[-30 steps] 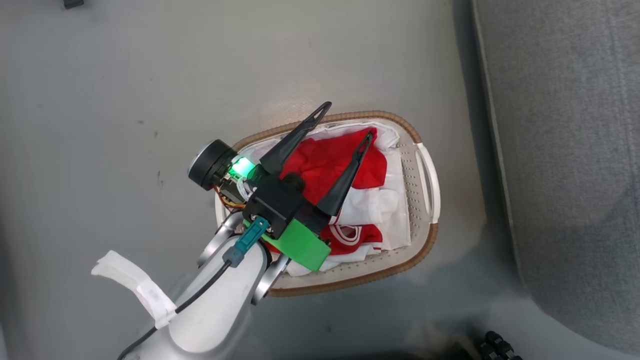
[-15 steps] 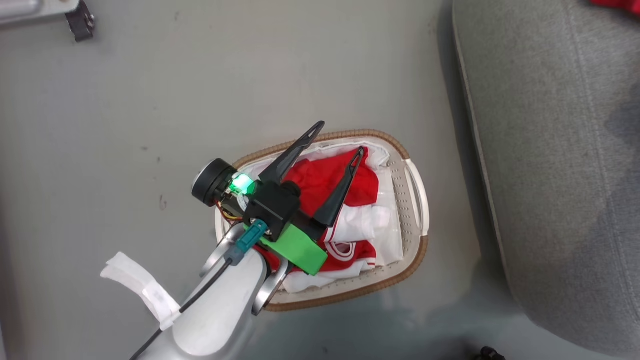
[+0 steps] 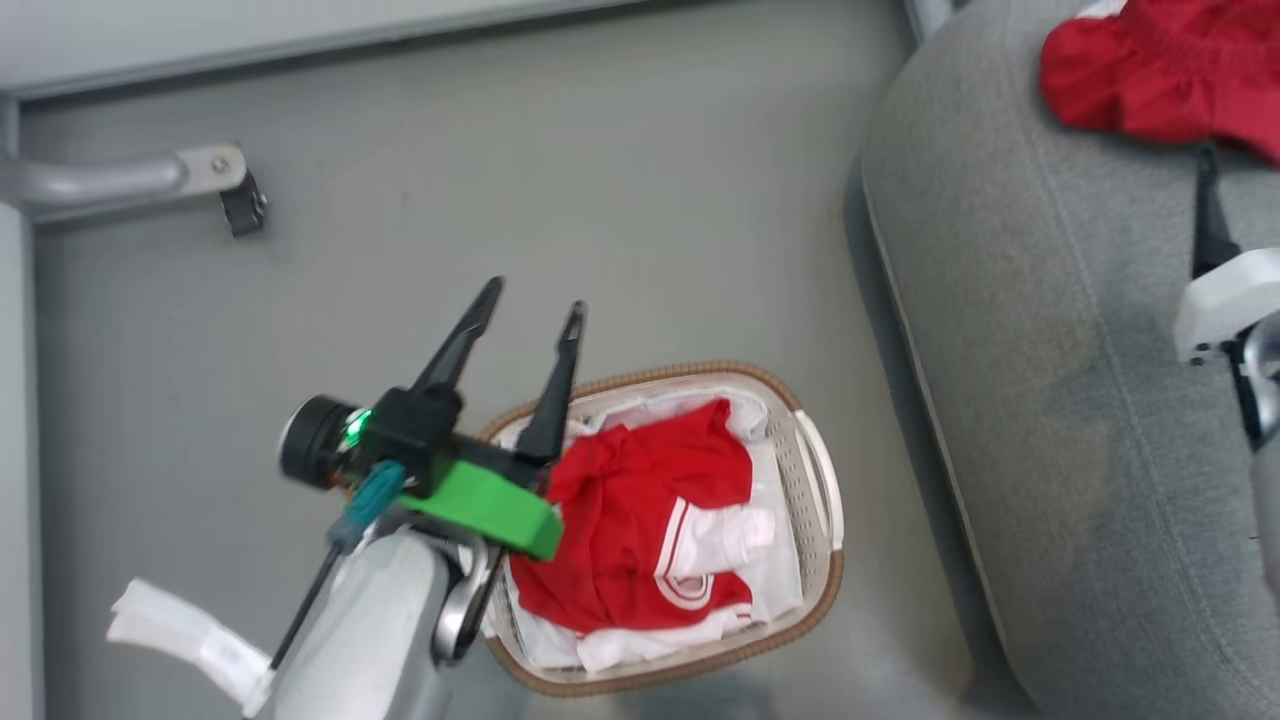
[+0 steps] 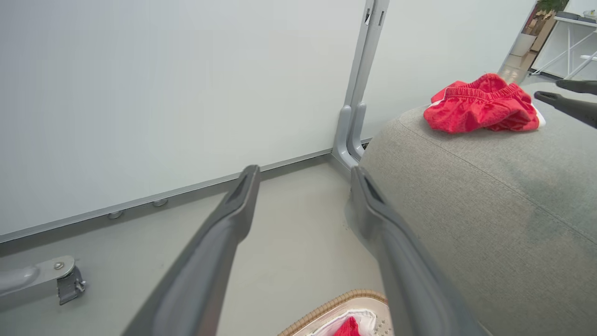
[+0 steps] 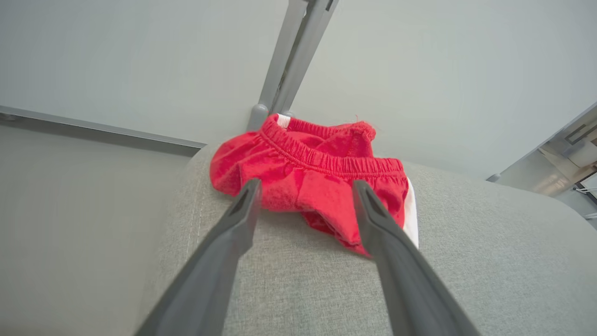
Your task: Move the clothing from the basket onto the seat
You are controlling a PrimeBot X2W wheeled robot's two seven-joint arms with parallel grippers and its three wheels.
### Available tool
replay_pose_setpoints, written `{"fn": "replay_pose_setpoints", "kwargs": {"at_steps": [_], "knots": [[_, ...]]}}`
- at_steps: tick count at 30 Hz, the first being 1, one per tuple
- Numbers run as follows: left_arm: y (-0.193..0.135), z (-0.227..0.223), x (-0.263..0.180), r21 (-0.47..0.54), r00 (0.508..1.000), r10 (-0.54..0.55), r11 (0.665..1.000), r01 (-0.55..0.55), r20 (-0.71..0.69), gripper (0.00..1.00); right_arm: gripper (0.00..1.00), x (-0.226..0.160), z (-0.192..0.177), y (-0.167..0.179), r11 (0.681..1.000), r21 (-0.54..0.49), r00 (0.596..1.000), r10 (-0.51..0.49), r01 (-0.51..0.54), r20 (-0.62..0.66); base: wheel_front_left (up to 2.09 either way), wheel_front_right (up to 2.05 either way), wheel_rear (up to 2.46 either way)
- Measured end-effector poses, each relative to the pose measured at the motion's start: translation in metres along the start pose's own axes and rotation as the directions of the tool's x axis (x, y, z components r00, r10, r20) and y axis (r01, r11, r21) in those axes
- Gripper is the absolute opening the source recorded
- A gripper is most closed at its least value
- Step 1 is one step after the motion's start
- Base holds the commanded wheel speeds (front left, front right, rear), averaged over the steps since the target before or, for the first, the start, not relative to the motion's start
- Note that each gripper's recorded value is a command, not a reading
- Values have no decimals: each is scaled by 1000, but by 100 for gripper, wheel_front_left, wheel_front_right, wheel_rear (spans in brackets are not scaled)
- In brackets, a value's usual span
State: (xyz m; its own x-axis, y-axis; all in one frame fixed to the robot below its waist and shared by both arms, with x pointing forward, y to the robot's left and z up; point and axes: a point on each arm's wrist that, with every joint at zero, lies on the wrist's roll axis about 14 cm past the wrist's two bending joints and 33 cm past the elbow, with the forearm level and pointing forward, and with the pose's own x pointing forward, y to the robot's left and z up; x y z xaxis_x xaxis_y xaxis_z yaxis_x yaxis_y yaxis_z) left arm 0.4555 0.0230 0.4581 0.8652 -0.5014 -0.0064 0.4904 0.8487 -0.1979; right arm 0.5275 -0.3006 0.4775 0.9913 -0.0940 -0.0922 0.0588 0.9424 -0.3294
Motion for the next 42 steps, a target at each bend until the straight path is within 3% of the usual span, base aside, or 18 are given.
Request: {"fn": "replay_pose_setpoints", "kwargs": {"at_steps": [4, 9, 18, 24, 30, 36, 42], "knots": [[20, 15, -23, 3, 995, 100, 995, -101, 29, 100, 100, -10, 32, 18, 995, 91, 997, 24, -31, 78, 0, 0, 0], [45, 28, -57, -7, 972, 230, 973, -230, 53, 100, 100, -28, 69, 37, 988, 125, 982, 67, -90, 177, 0, 0, 0], [81, 29, -126, -40, 901, 431, 902, -429, 59, 100, 100, -74, 100, 111, 940, 236, 942, 177, -248, 285, 0, 0, 0], [84, 30, -155, -47, 875, 480, 877, -477, 67, 100, 100, -103, 99, 140, 914, 266, 928, 223, -305, 298, 0, 0, 0], [80, 28, -166, -38, 872, 484, 875, -483, 66, 100, 100, -133, 79, 156, 886, 317, 929, 262, -339, 262, 0, 0, 0], [75, 27, -172, -45, 871, 486, 874, -484, 64, 100, 100, -149, 68, 150, 868, 380, 940, 240, -320, 242, 0, 0, 0], [72, 25, -170, -50, 877, 477, 879, -474, 61, 100, 100, -152, 66, 144, 871, 386, 945, 225, -304, 238, 0, 0, 0]]}}
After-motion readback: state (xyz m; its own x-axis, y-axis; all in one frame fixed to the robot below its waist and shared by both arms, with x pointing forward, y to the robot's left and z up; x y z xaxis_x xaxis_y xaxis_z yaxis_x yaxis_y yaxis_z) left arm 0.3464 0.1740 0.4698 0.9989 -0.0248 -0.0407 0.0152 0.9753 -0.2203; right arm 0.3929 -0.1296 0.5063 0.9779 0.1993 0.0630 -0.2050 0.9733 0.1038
